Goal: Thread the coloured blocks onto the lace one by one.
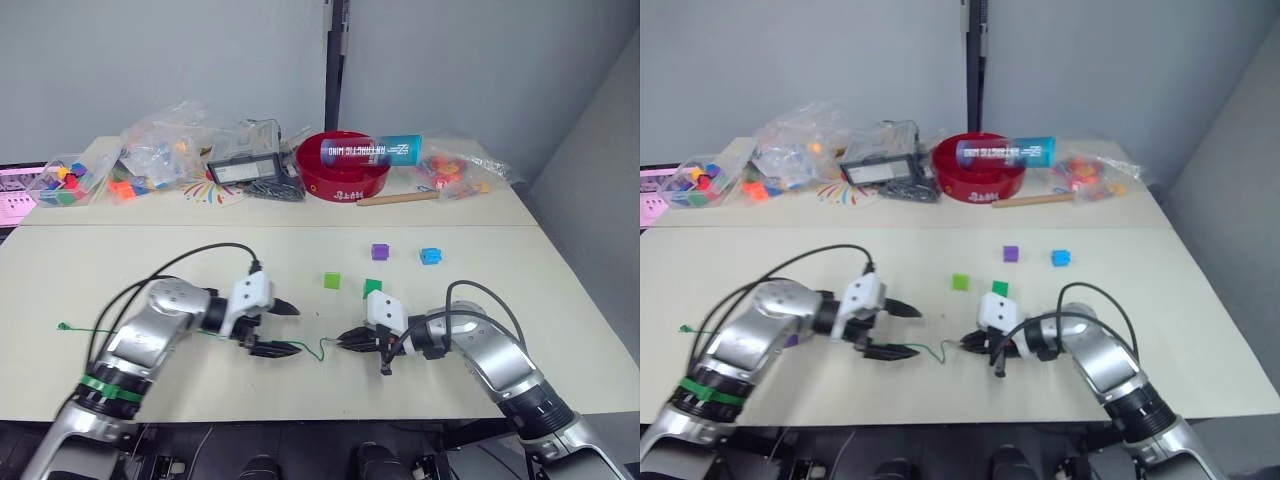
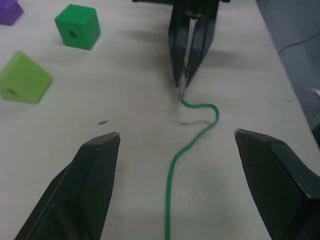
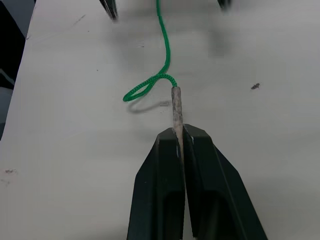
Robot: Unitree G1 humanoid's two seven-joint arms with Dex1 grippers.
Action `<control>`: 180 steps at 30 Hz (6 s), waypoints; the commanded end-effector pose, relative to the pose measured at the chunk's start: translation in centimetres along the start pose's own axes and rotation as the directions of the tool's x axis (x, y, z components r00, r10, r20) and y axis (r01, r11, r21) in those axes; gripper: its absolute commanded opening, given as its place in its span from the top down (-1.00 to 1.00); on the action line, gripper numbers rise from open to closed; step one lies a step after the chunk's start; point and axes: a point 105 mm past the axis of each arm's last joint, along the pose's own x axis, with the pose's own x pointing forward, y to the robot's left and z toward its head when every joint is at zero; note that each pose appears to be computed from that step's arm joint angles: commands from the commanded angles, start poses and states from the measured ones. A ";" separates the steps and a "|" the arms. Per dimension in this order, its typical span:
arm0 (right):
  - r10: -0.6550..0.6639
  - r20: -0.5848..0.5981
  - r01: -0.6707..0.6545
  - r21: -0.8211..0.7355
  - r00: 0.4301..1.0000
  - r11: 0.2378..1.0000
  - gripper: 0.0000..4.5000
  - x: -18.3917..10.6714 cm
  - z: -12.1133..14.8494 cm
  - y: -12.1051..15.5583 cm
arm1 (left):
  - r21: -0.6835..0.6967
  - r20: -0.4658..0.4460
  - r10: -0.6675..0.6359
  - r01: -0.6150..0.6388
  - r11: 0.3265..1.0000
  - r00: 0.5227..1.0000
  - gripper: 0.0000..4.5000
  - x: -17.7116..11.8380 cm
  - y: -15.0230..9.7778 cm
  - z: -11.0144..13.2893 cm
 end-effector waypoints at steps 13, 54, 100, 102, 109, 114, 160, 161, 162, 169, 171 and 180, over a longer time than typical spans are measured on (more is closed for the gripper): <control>-0.032 -0.017 0.032 -0.034 0.999 0.999 1.00 -0.2 0.6 -0.2 | -0.029 0.021 -0.004 0.005 1.000 1.000 -0.70 3.5 -0.9 1.7; -0.259 0.092 0.248 0.118 0.961 0.961 -0.98 -5.2 1.3 -2.2 | -0.074 0.064 0.037 -0.032 0.997 0.997 1.00 2.6 0.3 1.3; -0.988 -0.131 0.943 0.333 0.077 0.030 -0.46 -10.5 -7.8 -15.3 | -0.121 0.131 0.128 -0.112 0.986 0.983 1.00 1.7 -0.1 0.3; -0.990 -0.109 0.941 0.336 0.091 0.049 -0.16 -10.3 -7.5 -15.3 | -0.121 0.129 0.126 -0.110 0.986 0.984 1.00 1.7 -0.2 0.3; -0.995 -0.048 0.939 0.339 0.082 0.061 0.47 -10.6 -6.3 -15.0 | -0.116 0.129 0.116 -0.101 0.988 0.985 1.00 1.9 -0.4 0.3; -0.997 0.009 0.928 0.365 0.074 0.072 0.47 -10.3 -3.9 -11.5 | -0.112 0.127 0.121 -0.107 0.988 0.984 1.00 1.8 -0.3 0.2; -0.083 0.084 0.073 0.112 0.993 0.991 -0.99 -7.4 -0.2 0.9 | -0.083 0.120 0.101 -0.091 0.992 0.988 1.00 1.5 0.0 0.7; -0.064 0.074 0.057 0.098 0.995 0.994 -0.99 -7.5 -0.4 0.6 | -0.082 0.120 0.100 -0.091 0.992 0.988 1.00 1.5 -0.1 0.8; -0.039 0.033 0.037 0.060 0.999 0.998 -0.99 -7.4 -1.2 -0.1 | -0.078 0.120 0.098 -0.089 0.993 0.988 1.00 1.5 -0.3 0.8; 0.030 -0.046 -0.030 -0.009 0.998 0.999 -0.99 -6.6 -3.7 -1.7 | -0.065 0.125 0.100 -0.093 0.994 0.987 1.00 1.4 -0.9 1.3; 0.024 -0.041 -0.024 -0.011 0.999 1.000 -0.99 -6.5 -3.9 -1.8 | -0.064 0.125 0.100 -0.092 0.994 0.987 1.00 1.4 -1.1 1.4; 0.001 -0.005 -0.001 -0.011 1.000 1.000 -0.17 -6.1 -4.2 -1.7 | -0.056 0.111 0.087 -0.081 0.995 0.990 1.00 1.4 -1.5 1.4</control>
